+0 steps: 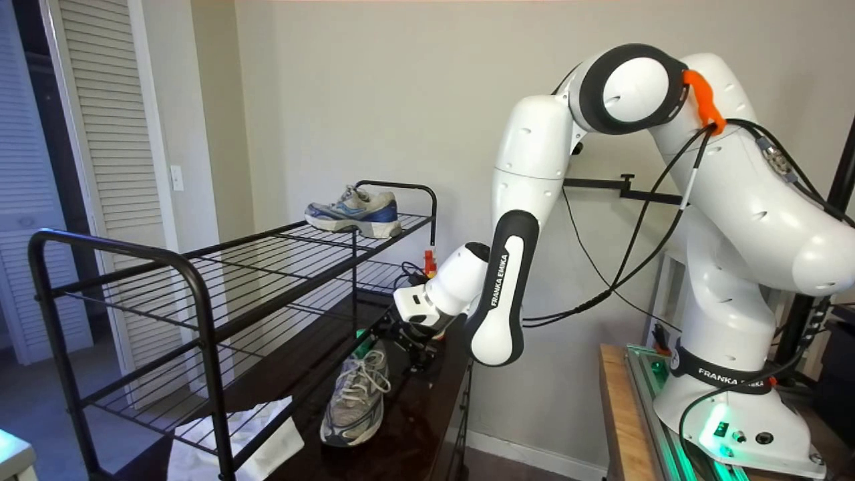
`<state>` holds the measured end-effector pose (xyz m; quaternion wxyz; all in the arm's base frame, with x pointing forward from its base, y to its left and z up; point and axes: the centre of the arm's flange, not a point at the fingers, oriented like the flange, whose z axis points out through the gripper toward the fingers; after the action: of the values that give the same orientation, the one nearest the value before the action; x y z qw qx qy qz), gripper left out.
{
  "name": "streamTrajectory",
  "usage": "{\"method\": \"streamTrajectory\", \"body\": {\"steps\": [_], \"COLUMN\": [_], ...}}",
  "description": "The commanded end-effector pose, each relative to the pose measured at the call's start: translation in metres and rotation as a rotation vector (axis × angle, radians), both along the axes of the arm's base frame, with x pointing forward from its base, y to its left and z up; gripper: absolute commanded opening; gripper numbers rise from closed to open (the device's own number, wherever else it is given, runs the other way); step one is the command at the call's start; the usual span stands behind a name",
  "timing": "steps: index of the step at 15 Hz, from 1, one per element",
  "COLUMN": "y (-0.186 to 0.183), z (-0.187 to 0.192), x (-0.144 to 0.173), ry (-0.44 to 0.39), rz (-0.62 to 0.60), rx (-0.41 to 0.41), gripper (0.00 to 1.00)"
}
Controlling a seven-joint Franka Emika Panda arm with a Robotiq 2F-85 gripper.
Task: Put the sneakers on the topmost shelf.
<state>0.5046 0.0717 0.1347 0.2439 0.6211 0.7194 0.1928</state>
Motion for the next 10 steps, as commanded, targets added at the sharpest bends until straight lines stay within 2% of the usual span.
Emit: {"method": "streamTrajectory", "body": {"steps": [1, 2, 5, 10], "y": [0.004, 0.003, 0.000, -0.001], "z": [-0.013, -0.013, -0.011, 0.001], "x": [0.019, 0.018, 0.017, 0.017], "ry": [-0.002, -0.002, 0.002, -0.019], "rz": [-0.013, -0.017, -0.036, -0.066], "rx": [0.011, 0.013, 0.020, 0.046], "gripper": [0.95, 0.74, 0.64, 0.30]}}
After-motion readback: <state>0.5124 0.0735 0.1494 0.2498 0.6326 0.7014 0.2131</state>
